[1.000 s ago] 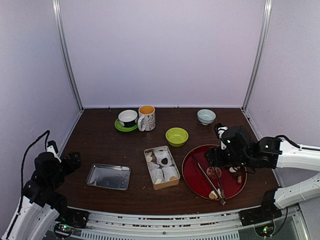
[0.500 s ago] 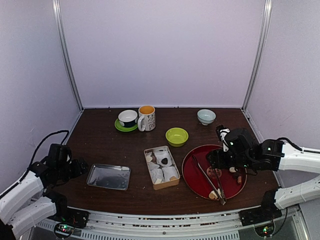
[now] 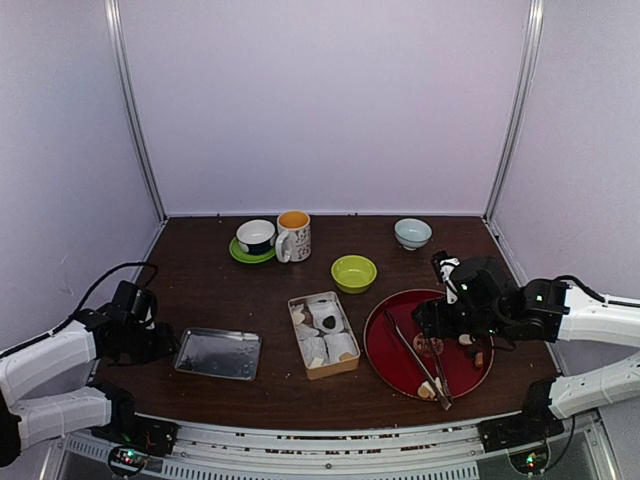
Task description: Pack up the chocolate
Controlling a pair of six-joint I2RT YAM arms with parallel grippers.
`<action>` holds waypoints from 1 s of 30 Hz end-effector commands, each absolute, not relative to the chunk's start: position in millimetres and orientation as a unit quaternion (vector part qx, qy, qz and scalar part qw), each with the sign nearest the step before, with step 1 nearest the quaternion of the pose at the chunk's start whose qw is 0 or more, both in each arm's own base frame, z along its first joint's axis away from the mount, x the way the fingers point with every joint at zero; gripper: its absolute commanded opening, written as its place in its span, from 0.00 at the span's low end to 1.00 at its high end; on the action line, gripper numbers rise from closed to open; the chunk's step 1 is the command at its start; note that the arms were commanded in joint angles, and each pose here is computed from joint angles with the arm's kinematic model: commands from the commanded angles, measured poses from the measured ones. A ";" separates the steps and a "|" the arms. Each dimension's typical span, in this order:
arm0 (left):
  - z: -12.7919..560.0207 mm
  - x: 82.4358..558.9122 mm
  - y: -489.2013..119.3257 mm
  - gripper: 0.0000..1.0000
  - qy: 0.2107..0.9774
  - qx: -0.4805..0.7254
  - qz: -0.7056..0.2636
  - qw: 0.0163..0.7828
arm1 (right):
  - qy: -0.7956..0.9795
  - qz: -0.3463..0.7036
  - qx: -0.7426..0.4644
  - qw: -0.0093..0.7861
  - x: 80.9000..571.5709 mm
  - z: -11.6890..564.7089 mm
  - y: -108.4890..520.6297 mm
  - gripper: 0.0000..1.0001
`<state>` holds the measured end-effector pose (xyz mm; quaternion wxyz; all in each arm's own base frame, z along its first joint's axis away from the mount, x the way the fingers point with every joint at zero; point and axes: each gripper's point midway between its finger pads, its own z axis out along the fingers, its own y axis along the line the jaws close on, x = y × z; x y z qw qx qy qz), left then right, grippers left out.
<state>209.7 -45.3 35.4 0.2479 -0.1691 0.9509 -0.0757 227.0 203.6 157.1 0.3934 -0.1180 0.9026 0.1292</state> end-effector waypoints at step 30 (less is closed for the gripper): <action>39.0 235.9 -85.8 0.00 0.974 -0.055 -0.071 0.206 | 0.896 0.156 -0.115 0.400 225.6 163.9 206.2 0.74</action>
